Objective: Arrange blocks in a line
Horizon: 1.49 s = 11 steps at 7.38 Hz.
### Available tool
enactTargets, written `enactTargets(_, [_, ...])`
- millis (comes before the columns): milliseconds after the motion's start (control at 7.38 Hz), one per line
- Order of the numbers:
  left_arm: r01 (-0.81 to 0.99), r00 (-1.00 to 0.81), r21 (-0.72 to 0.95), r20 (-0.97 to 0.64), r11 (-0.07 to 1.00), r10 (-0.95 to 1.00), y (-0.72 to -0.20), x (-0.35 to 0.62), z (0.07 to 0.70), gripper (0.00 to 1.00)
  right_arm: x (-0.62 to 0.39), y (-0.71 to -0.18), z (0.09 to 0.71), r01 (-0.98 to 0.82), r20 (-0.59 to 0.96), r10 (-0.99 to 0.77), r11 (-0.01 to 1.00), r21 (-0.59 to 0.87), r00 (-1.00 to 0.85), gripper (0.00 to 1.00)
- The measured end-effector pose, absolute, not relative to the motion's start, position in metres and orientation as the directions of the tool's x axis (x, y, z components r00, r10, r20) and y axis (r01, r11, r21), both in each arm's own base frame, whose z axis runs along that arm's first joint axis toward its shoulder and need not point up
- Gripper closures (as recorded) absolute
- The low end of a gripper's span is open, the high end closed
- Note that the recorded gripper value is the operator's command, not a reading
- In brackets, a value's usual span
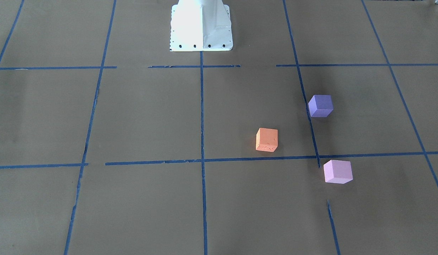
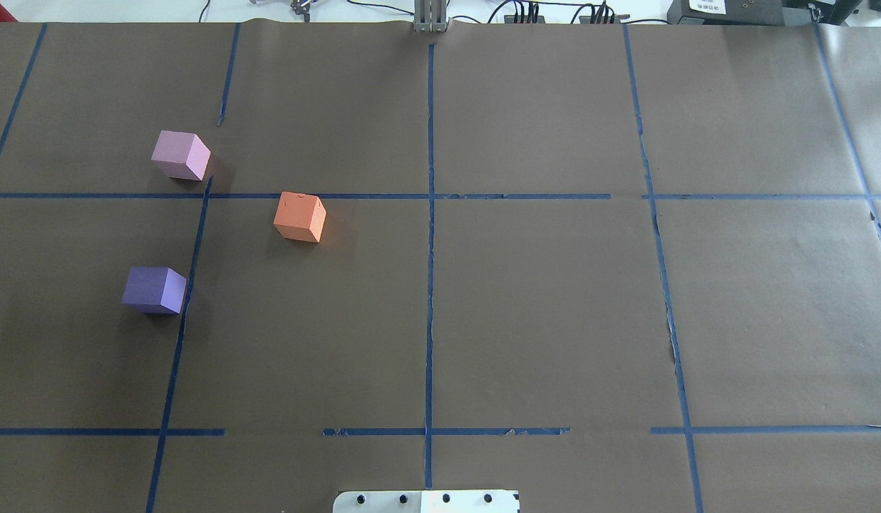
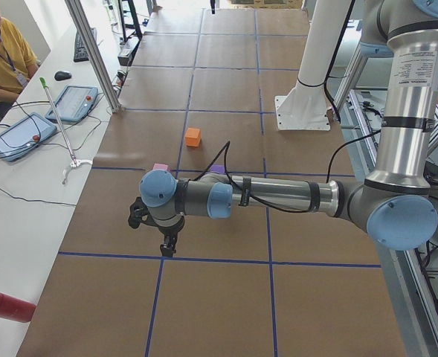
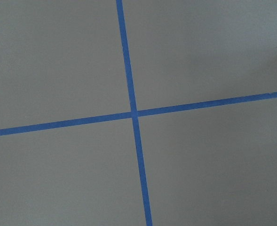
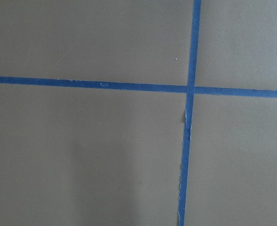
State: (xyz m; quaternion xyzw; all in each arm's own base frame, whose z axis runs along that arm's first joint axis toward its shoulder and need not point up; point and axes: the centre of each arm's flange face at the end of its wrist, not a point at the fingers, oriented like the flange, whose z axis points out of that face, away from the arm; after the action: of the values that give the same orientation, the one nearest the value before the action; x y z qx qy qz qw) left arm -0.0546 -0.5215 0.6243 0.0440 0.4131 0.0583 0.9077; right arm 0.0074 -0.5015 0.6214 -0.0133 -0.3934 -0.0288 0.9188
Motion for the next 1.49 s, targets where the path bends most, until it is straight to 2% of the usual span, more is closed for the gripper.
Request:
enactTargets(407, [-0.073, 0.661, 0.15, -0.733, 0.986, 0.161, -0.525, -0.054, 0.62, 0.0, 0.007, -0.501, 0.622, 0.063, 0.724, -0.042, 0.998, -0.002, 0.689, 0.0])
enactTargets(814, [-0.131, 0.623, 0.385, -0.685, 0.914, 0.378, -0.551, 0.0, 0.572, 0.0, 0.007, -0.501, 0.622, 0.063, 0.724, -0.042, 0.998, -0.002, 0.689, 0.0])
enactTargets(1220, [-0.094, 0.544, 0.405, -0.744, 0.91, 0.387, -0.595, 0.148, 0.45, 0.0, 0.007, -0.501, 0.621, 0.063, 0.724, -0.042, 0.998, -0.002, 0.689, 0.0])
enactTargets(1492, [-0.042, 0.525, 0.325, -0.797, 0.945, 0.298, -0.599, 0.272, 0.358, 0.0, 0.007, -0.501, 0.621, 0.063, 0.724, -0.043, 0.998, -0.001, 0.689, 0.0])
